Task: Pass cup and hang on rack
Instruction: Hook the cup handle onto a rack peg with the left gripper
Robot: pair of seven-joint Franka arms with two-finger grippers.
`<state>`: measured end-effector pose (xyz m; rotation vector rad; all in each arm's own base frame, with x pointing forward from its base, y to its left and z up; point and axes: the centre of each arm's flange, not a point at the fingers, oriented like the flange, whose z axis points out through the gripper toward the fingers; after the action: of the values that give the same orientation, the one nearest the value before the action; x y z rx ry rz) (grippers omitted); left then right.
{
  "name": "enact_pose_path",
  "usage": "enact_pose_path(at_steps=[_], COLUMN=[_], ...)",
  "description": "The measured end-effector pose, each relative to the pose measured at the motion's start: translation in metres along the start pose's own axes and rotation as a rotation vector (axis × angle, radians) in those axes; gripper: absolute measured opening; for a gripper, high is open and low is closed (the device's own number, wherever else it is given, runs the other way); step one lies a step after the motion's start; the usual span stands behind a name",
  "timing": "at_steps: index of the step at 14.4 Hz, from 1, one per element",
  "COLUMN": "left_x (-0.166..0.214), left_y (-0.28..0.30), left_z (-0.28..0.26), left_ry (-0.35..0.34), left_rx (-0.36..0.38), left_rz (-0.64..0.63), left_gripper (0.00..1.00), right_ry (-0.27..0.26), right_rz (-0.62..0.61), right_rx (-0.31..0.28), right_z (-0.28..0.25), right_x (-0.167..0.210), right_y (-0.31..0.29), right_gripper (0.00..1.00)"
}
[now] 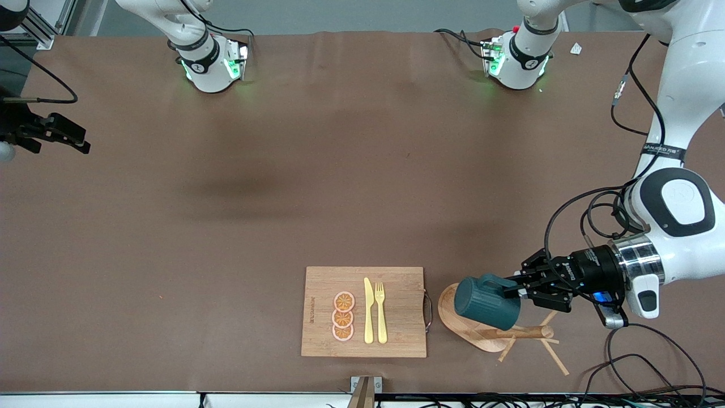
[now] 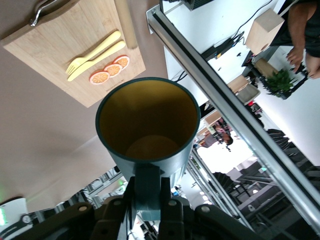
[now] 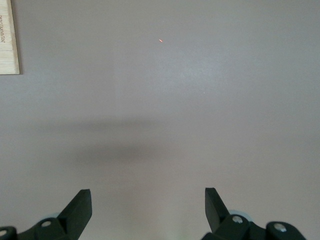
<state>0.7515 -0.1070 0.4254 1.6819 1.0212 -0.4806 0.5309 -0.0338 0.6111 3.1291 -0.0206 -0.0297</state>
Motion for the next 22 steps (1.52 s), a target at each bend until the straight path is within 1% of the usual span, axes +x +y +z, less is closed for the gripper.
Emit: enact_pose_path(at_steps=[4, 9, 12, 22], left_x=[0.018, 0.022, 0.029, 0.054], left_y=[-0.007, -0.01, -0.011, -0.02], left_z=[0.004, 0.009, 0.007, -0.006], left_ry=[0.006, 0.002, 0.027, 0.074], left_rx=[-0.018, -0.019, -0.044, -0.047], left_rz=[-0.007, -0.016, -0.031, -0.064], left_gripper=[0.21, 0.21, 0.21, 0.21], right_ry=[0.0, 0.001, 0.001, 0.001], right_rz=[-0.002, -0.003, -0.002, -0.002], right_rx=[0.0, 0.0, 0.0, 0.0], right_z=[0.0, 0.0, 0.0, 0.0], right_x=[0.0, 0.0, 0.0, 0.0], right_y=[0.001, 0.002, 0.002, 0.002], right_gripper=[1.0, 1.0, 1.0, 1.0])
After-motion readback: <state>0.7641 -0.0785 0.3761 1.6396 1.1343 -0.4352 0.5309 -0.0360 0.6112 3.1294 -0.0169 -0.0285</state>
